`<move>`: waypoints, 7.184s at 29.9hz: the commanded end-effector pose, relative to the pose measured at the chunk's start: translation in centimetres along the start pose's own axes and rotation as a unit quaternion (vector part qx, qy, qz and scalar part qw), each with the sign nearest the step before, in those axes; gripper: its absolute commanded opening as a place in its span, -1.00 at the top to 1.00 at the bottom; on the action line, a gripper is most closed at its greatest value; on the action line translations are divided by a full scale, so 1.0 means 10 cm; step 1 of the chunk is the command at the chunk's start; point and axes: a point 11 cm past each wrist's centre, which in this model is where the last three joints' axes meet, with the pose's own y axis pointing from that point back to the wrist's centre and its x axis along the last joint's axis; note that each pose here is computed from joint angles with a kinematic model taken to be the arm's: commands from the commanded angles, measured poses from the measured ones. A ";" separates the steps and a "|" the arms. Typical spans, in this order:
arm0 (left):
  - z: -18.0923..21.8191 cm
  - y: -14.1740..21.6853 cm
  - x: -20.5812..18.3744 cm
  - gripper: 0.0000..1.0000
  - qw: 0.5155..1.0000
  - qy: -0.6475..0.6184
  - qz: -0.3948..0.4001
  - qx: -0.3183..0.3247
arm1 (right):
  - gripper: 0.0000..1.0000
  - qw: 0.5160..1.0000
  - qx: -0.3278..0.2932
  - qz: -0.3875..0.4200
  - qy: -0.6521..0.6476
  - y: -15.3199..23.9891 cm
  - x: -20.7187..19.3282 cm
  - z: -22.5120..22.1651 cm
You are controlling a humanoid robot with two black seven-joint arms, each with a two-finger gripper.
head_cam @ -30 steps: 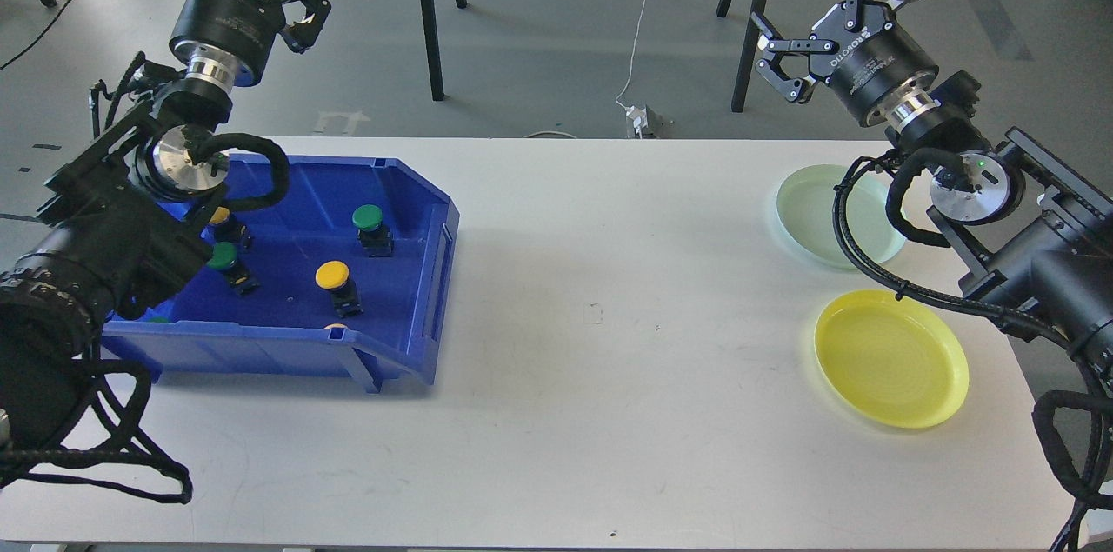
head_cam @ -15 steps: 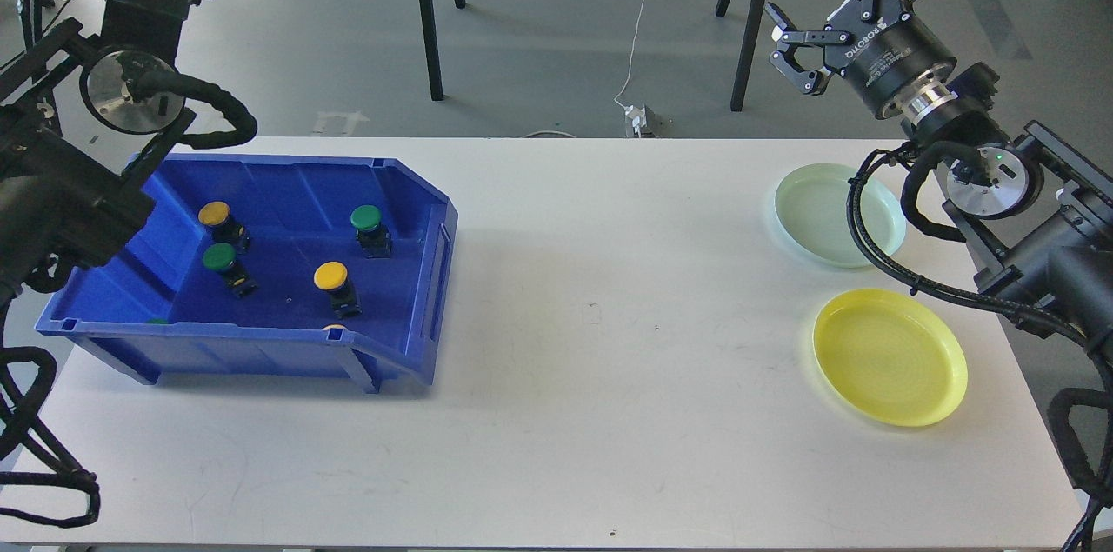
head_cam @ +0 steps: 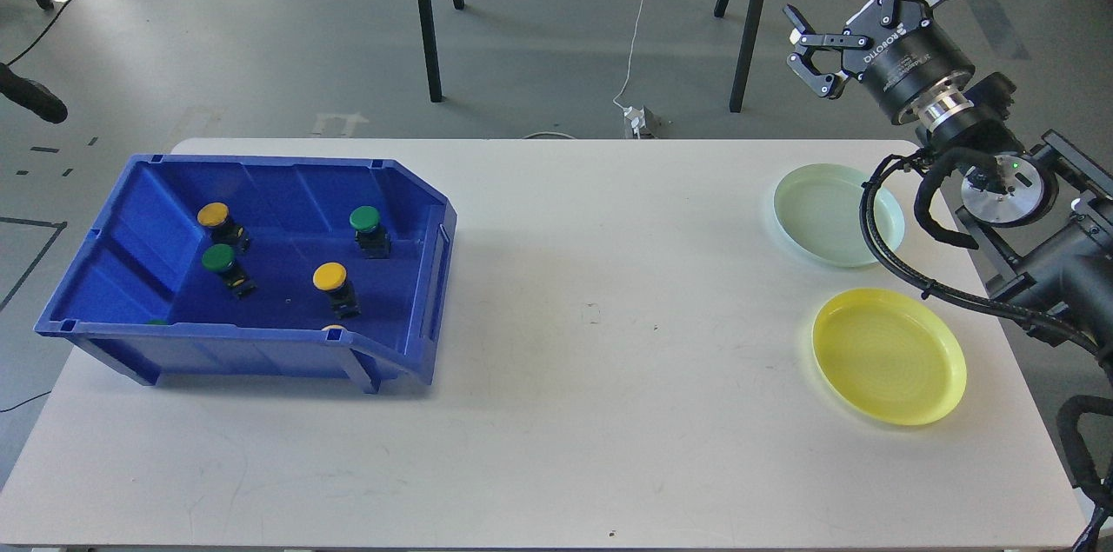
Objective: Pass button and place on color plate
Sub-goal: 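Raise the left arm and move the left gripper over the blue bin, then lower the left gripper into the bin and grasp a yellow-topped button, then lift the button and extend the left gripper toward the right gripper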
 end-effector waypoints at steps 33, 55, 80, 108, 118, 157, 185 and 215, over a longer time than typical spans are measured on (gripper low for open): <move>-2.13 1.09 -1.02 -0.99 0.753 -0.313 -0.424 0.394 | -0.99 1.000 -0.011 0.019 -0.006 0.22 0.16 0.11; -2.61 1.09 -1.06 -1.00 0.717 -0.301 -0.442 0.447 | -0.99 1.000 -0.015 0.012 -0.014 0.26 0.13 0.18; -2.86 1.31 -1.17 -0.98 0.696 -0.289 -0.455 0.474 | -0.99 1.000 -0.008 0.016 -0.020 0.30 0.15 0.17; -3.00 1.44 -1.27 -0.46 0.679 -0.287 -0.470 0.485 | -0.99 0.999 -0.013 0.022 -0.020 0.39 0.21 0.21; -3.02 1.49 -1.29 -0.43 0.679 -0.282 -0.471 0.487 | -0.99 0.999 -0.013 0.023 -0.020 0.40 0.21 0.21; -2.96 1.41 -1.06 0.82 0.682 -0.313 -0.444 0.489 | -0.99 0.999 -0.013 0.029 -0.018 0.44 0.26 0.19; -0.83 -0.15 -0.54 0.80 0.919 -0.266 -0.219 0.194 | -0.99 0.998 -0.006 0.061 0.014 0.52 0.49 -0.17; -1.99 -1.00 -1.97 0.80 0.980 0.009 -0.152 0.128 | -0.99 0.976 -0.194 -0.062 0.074 0.60 -0.18 0.61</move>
